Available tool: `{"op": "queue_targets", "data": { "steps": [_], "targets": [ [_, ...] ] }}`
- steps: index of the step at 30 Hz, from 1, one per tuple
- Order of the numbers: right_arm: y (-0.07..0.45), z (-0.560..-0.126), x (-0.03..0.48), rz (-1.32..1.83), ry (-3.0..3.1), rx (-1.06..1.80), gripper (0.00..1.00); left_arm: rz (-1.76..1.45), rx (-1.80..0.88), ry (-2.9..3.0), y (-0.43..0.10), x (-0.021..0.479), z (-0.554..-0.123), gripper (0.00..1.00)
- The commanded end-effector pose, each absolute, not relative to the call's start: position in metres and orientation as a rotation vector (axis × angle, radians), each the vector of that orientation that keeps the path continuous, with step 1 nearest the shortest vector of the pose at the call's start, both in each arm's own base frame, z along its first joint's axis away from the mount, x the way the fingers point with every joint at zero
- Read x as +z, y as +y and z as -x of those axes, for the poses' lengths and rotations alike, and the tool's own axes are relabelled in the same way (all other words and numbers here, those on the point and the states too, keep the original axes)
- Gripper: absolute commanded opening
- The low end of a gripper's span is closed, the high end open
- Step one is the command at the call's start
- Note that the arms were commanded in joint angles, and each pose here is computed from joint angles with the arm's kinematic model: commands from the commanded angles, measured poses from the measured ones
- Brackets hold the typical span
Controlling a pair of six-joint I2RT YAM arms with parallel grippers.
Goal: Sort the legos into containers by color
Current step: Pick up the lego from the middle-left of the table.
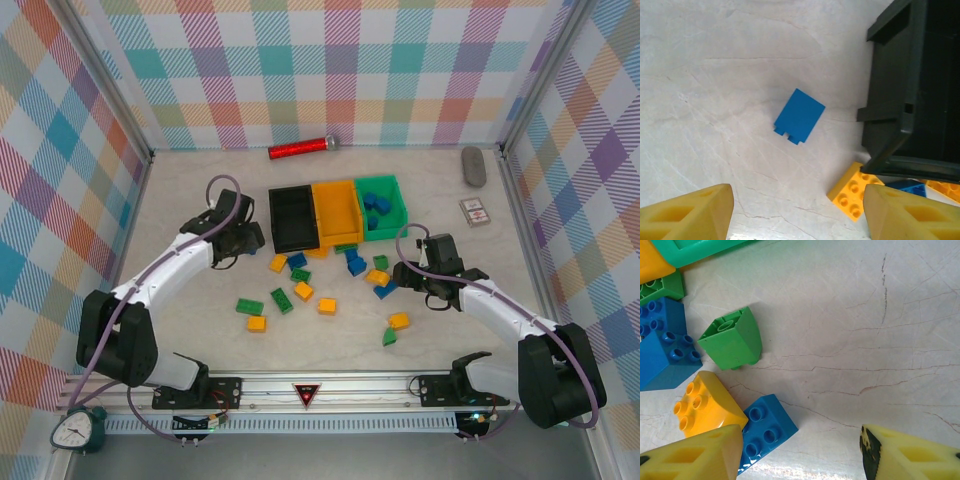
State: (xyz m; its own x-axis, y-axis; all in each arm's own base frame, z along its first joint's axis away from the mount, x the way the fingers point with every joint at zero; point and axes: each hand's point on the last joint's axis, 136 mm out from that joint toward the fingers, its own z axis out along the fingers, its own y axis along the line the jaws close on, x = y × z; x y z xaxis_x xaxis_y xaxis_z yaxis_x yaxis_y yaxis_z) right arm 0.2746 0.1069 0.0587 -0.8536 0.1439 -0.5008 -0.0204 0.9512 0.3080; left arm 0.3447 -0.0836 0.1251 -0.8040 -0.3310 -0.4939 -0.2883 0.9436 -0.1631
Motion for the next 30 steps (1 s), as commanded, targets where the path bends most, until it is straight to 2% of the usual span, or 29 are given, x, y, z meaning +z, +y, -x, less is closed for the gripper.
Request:
{"op": "queue_targets", "data": {
  "steps": [1, 9, 24, 30],
  "targets": [
    [0.106, -0.278, 0.059, -0.104, 2.553, 0.409, 0.64, 0.418, -0.105, 2.64, -0.081, 0.109, -0.345, 0.69],
    [0.105, -0.277, 0.06, -0.108, 2.548, 0.405, 0.64, 0.358, -0.111, 2.794, -0.089, 0.076, -0.366, 0.68],
    [0.103, -0.278, 0.061, -0.114, 2.544, 0.395, 0.64, 0.3, -0.075, 2.904, -0.086, 0.048, -0.393, 0.65],
    [0.103, -0.277, 0.06, -0.113, 2.545, 0.395, 0.64, 0.286, -0.051, 2.919, -0.083, 0.041, -0.39, 0.58]
  ]
}}
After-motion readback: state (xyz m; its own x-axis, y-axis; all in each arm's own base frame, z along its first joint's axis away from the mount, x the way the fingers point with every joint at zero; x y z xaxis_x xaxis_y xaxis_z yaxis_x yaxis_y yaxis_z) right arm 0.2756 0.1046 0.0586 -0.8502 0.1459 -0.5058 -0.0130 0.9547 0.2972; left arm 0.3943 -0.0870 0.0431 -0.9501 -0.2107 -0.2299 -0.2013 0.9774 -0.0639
